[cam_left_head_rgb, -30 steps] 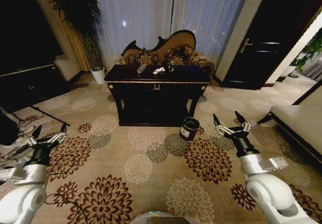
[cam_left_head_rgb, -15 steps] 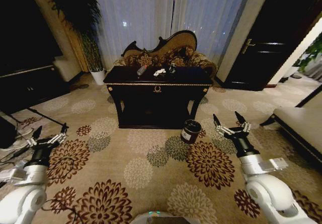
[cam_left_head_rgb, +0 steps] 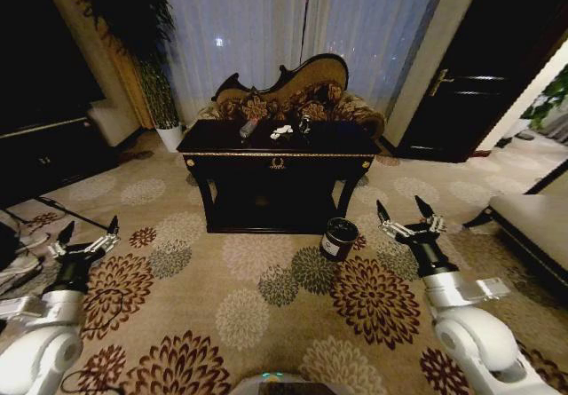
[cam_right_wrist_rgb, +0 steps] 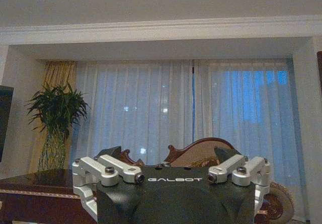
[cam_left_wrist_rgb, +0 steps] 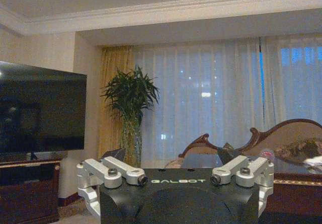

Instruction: Move to the front of the table and place the trash on the table into the trash bin.

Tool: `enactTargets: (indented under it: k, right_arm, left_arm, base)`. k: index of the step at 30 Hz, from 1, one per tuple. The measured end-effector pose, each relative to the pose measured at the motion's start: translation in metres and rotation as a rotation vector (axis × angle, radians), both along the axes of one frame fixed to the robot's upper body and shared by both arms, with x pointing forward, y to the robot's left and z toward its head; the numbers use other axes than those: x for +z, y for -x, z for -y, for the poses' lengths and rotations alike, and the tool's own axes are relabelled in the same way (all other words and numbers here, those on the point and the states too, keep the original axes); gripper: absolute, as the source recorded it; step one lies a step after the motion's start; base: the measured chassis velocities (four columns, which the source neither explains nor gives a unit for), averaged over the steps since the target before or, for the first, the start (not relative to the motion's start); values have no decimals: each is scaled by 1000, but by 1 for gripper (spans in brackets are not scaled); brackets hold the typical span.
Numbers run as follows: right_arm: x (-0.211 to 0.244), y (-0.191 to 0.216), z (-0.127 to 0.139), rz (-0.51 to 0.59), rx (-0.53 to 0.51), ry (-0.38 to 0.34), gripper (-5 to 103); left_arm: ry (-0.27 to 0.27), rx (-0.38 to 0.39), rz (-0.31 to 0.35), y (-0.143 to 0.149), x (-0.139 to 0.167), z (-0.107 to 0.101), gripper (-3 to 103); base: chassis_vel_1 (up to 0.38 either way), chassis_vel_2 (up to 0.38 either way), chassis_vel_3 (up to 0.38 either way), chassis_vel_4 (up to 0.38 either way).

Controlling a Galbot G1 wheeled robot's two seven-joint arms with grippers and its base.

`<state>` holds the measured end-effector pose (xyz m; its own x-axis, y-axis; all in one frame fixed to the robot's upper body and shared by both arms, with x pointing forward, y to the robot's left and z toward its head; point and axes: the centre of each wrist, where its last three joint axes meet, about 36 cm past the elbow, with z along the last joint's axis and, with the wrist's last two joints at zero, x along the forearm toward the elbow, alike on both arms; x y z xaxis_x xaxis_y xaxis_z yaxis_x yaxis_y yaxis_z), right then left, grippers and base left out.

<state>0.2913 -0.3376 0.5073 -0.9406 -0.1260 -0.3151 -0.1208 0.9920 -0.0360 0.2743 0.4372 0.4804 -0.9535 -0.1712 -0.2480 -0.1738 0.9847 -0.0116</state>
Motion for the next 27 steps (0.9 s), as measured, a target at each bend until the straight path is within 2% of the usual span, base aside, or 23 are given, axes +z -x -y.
enactTargets:
  k: [27]
  right_arm:
    - [0, -3, 2, 3, -3, -1, 100]
  left_arm:
    - [-9, -5, 3, -2, 2, -1, 100]
  base:
    - [-147, 150, 144, -149]
